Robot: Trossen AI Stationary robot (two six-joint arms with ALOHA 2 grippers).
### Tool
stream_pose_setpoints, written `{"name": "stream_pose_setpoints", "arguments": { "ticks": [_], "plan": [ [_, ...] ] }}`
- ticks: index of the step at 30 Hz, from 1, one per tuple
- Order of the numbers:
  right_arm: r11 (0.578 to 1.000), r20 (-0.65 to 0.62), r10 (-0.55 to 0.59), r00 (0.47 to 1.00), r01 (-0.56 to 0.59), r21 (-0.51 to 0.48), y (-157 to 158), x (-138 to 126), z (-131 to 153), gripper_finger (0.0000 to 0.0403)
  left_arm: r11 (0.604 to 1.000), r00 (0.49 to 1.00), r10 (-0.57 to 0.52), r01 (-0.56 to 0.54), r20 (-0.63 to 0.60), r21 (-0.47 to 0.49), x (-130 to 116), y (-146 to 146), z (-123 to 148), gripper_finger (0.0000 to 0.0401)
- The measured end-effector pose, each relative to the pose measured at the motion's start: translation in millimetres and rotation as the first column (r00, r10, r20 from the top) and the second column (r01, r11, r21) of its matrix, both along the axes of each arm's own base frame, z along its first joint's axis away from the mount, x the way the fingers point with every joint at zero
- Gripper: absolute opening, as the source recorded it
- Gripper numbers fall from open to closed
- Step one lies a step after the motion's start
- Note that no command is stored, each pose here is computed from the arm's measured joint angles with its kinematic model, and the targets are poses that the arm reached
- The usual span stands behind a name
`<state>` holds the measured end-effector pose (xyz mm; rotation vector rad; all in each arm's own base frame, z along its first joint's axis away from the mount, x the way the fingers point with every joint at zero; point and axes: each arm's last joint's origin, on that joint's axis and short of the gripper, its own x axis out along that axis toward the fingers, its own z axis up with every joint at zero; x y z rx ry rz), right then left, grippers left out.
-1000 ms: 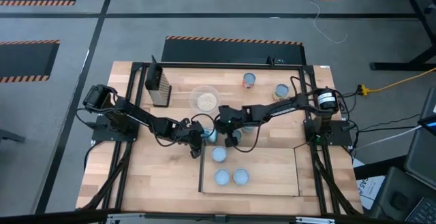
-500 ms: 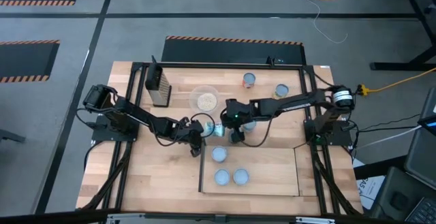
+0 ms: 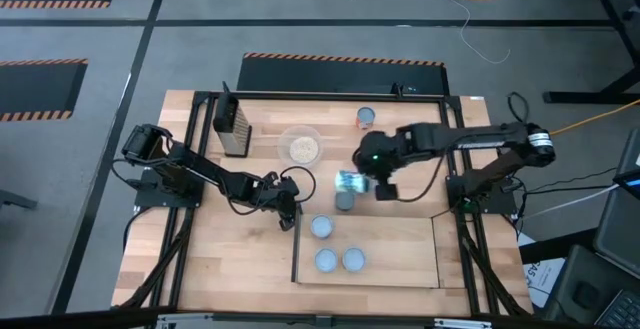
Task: Pick and place cans onto a shelf
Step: Put the canned mixed vegetables on the shelf
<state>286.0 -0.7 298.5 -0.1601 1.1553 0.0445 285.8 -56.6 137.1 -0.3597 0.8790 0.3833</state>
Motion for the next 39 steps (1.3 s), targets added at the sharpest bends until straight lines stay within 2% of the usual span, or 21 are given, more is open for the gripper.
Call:
{"name": "stream_pose_setpoints", "arguments": {
  "ticks": [5, 10, 13, 17, 21, 27, 33, 35, 39],
  "plan": [
    [0.995, -0.182, -0.066, 0.981, 0.079, 0.066, 1, -27, 28, 0.0009, 1.000, 1.000, -0.001, 0.001, -0.001, 0.001, 0, 0, 0, 0.0135],
    [0.977, -0.343, -0.111, 0.933, 0.166, 0.136, 3, -43, 29, 0.0009, 1.000, 1.000, -0.001, 0.001, 0.001, 0.001, 0, 0, 0, 0.0135],
    [0.964, -0.446, -0.137, 0.884, 0.223, 0.146, 4, -52, 20, 0.0009, 1.000, 1.000, -0.004, 0.004, 0.003, 0.002, 0, 0, 0, 0.0135],
    [0.958, -0.517, -0.158, 0.842, 0.258, 0.127, 4, -57, 5, 0.0009, 1.000, 1.000, -0.021, 0.021, 0.001, 0.014, 0, 0, 0, 0.0135],
    [0.945, -0.590, -0.132, 0.796, 0.280, 0.167, 6, -62, -13, 0.0009, 1.000, 1.000, -0.022, 0.022, 0.001, 0.015, 0, 0, 0, 0.0135],
    [0.941, -0.684, -0.140, 0.716, 0.312, 0.134, 3, -73, -45, 0.0010, 1.000, 1.000, -0.022, 0.022, 0.001, 0.015, 0, 0, 0, 0.0135],
    [0.918, -0.749, -0.189, 0.635, 0.385, 0.095, -6, -84, -69, 0.0010, 1.000, 1.000, -0.022, 0.022, 0.001, 0.015, 1, 0, 0, 0.0135],
    [0.911, -0.757, -0.201, 0.622, 0.404, 0.090, -9, -87, -74, 0.0010, 1.000, 1.000, -0.022, 0.022, 0.001, 0.015, 1, 0, 0, 0.0135],
    [0.898, -0.739, -0.221, 0.636, 0.428, 0.099, -15, -87, -85, 0.0010, 1.000, 1.000, -0.021, 0.021, 0.001, 0.015, 1, 0, 0, 0.0135]
  ]
}}
